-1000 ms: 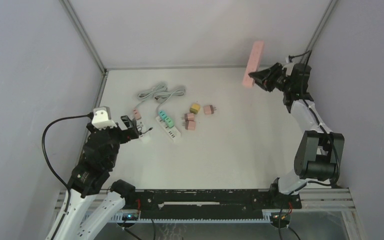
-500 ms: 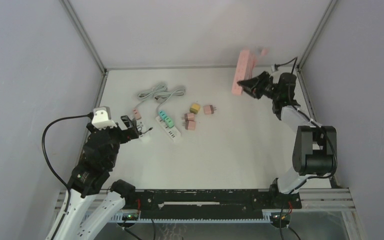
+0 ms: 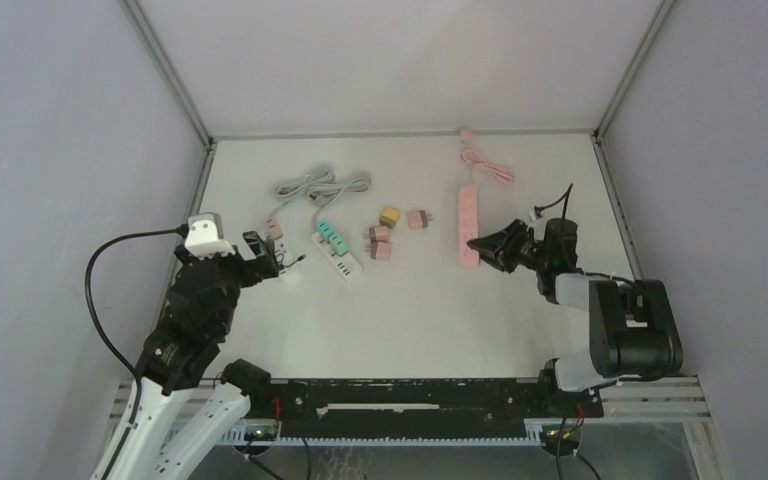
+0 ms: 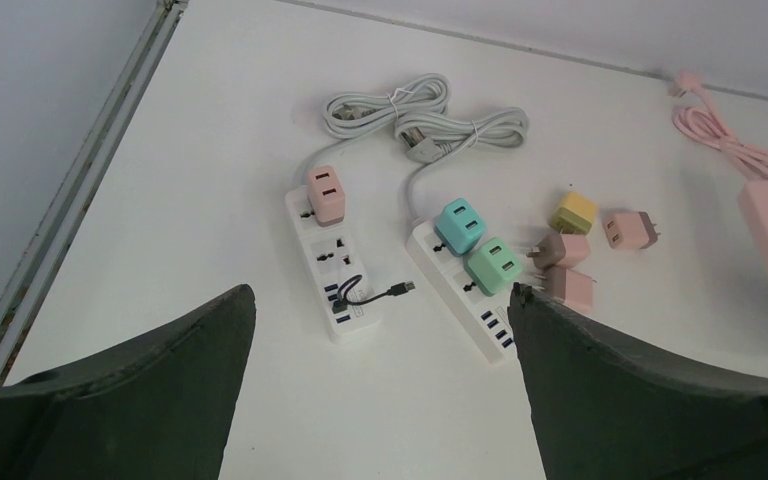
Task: Insert the plug
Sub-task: Place the socket at the center of the board.
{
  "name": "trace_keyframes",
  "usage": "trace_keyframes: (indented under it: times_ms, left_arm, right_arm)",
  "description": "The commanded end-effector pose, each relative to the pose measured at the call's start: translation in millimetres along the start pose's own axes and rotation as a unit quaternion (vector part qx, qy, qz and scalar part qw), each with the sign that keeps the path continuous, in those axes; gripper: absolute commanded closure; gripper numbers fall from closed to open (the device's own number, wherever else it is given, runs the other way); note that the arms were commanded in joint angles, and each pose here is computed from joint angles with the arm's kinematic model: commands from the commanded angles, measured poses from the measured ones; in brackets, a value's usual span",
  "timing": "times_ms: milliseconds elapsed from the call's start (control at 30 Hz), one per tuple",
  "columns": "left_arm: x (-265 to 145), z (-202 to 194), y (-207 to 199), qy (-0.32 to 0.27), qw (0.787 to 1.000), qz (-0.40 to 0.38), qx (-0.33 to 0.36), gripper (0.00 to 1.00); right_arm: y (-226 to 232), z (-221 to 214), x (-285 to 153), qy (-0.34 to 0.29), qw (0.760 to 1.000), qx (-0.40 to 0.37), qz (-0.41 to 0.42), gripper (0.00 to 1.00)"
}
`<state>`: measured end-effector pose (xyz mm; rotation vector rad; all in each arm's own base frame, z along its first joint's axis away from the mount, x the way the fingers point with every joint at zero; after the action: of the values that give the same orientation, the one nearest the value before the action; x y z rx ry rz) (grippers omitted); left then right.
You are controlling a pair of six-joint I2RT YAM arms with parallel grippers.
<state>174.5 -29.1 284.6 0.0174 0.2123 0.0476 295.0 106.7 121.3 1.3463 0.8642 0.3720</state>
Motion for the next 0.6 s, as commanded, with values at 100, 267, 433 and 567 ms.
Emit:
trace_keyframes:
  times_ms: [100,267,433,567]
  left_arm:
    - [7,-2,-4,-0.001,1.0,-0.006,0.009,0.0]
    - [8,-3,-5,0.003,1.0,-0.007,0.011,0.0]
    - [9,-4,-5,0.006,1.0,-0.008,0.013,0.0]
    - [10,-4,-6,0.007,1.0,-0.008,0.013,0.0]
  right_arm:
    - [-32,-32,-18,-0.009,0.999,0.026,-0.022,1.0]
    - [-60,-56,-21,0.005,0.995,0.054,-0.087,1.0]
    - [-83,-70,-26,0.008,0.988,0.075,-0.132,0.96]
    - [-98,-77,-32,-0.004,0.982,0.066,-0.176,0.82]
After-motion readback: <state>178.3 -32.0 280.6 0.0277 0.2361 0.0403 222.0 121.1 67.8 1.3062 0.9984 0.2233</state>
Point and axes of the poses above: each gripper's point midway between its finger pads, its own x axis out along the fingers, its own y axis along the line the jaws close on, z = x × y, the point moved 5 cm from there along -x, back along the fingers, and after that the axes turned 11 degrees about x, right-handed, at the moved point
